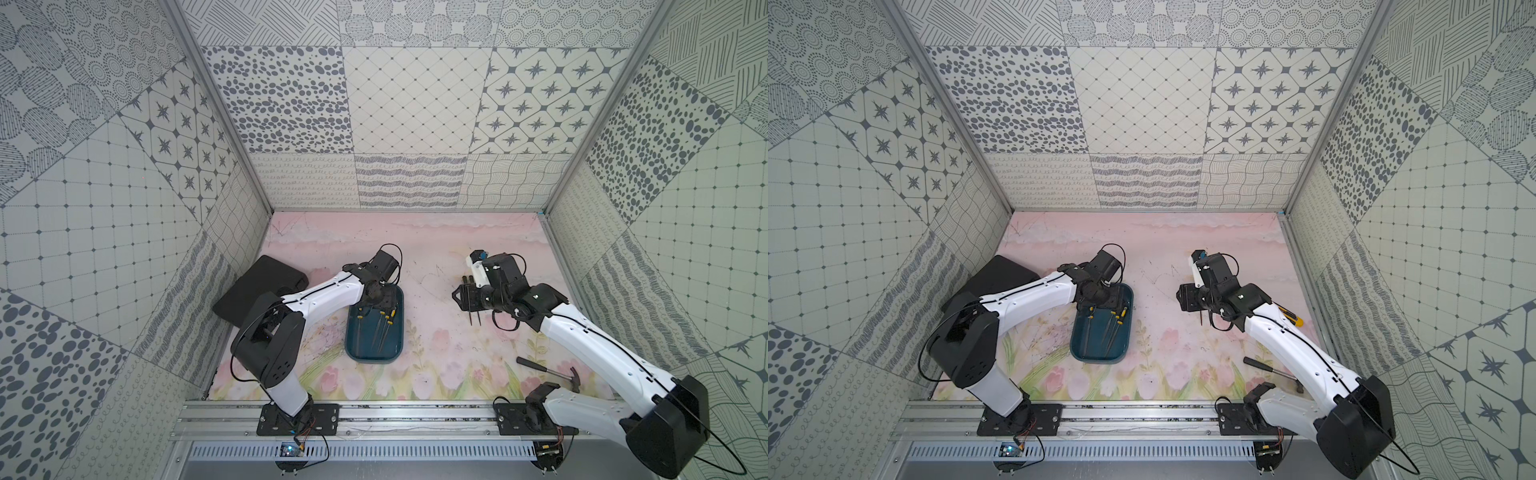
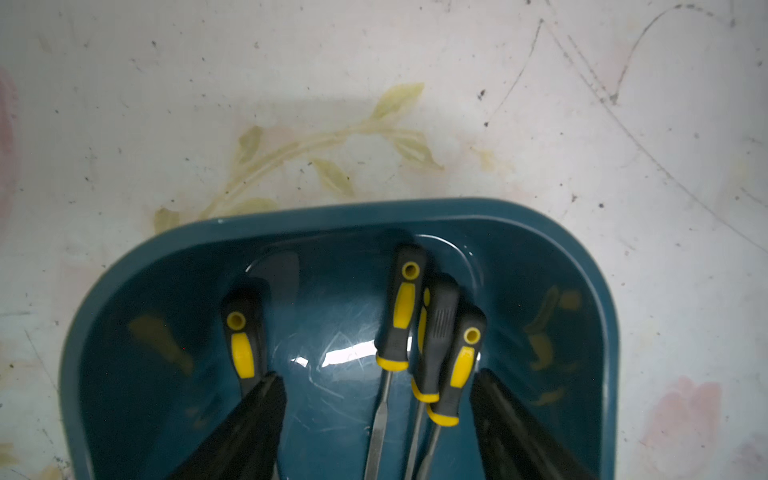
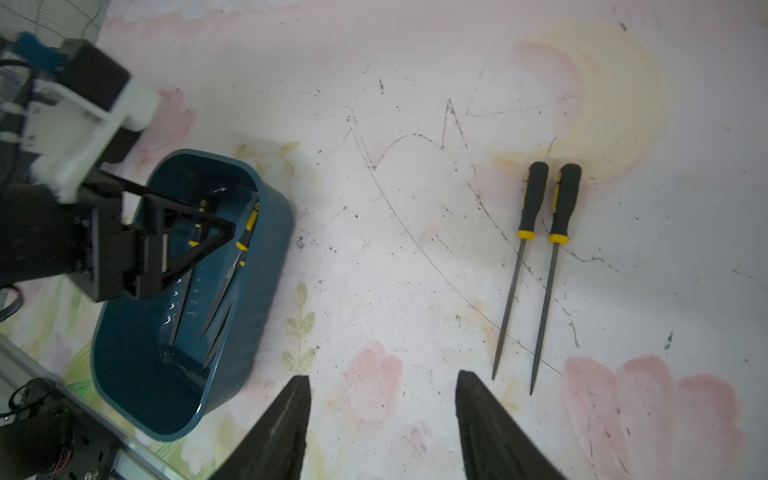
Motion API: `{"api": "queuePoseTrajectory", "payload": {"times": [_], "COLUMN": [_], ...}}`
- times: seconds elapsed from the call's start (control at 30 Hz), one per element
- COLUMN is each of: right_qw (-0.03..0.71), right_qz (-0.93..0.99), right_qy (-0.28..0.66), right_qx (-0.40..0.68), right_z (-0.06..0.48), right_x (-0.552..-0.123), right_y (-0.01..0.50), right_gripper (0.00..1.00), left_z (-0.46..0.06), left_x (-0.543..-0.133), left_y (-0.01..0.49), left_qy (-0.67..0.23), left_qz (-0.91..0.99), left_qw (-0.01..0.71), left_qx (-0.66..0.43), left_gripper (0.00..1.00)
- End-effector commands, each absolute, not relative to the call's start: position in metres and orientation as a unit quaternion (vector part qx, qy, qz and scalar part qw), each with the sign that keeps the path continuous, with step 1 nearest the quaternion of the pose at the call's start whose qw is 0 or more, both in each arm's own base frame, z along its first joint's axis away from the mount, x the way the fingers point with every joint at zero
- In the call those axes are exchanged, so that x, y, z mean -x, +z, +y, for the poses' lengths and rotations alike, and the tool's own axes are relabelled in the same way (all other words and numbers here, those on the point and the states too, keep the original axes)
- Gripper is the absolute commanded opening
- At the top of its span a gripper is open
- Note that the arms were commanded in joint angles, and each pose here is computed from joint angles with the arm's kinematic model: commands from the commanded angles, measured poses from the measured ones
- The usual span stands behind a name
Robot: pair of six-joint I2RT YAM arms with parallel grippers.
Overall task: Take the file tool out of the storage box
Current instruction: Pick up the file tool from the storage box.
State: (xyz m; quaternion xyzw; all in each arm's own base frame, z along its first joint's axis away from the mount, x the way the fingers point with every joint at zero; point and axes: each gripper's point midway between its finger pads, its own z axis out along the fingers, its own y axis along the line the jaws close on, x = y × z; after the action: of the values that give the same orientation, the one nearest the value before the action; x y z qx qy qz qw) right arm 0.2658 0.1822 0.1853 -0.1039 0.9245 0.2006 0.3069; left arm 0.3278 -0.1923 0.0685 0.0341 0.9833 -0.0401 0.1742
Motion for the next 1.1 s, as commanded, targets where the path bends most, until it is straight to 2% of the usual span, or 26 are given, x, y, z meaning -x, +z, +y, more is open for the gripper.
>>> {"api": "queuePoseTrajectory", "payload": {"times": [0.0, 0.33, 0.97, 1.07], "right_qw": [0.311, 0.309, 0.303, 0.302], "right_qz": [0.912, 0.913, 0.916, 0.914], "right_qy": [0.240, 0.238, 0.236, 0.242], "right_qx": [0.121, 0.120, 0.118, 0.121], "right_z": [0.194, 0.191, 0.192, 0.194], "right_x": [-0.258, -0.254, -0.256, -0.254], "right_y": [0.192, 0.188, 0.183, 0.184], "right_gripper": [0.65, 0.67, 0.67, 0.67], "left_z": [-0.189, -0.185, -0.183, -0.185], "left_x": [-0.345, -0.358, -0.341, -0.340], "left_y": [0.060, 0.043, 0.013, 0.011], "left_qy": [-0.014, 0.022, 0.022, 0.014], "left_qz": [0.983, 0.985, 0.991, 0.992], "left_qw": [0.178, 0.167, 0.126, 0.122], "left_qx": [-0.036, -0.030, -0.031, -0.029], "left_gripper": [0.68, 0.54, 0.35, 0.28]}}
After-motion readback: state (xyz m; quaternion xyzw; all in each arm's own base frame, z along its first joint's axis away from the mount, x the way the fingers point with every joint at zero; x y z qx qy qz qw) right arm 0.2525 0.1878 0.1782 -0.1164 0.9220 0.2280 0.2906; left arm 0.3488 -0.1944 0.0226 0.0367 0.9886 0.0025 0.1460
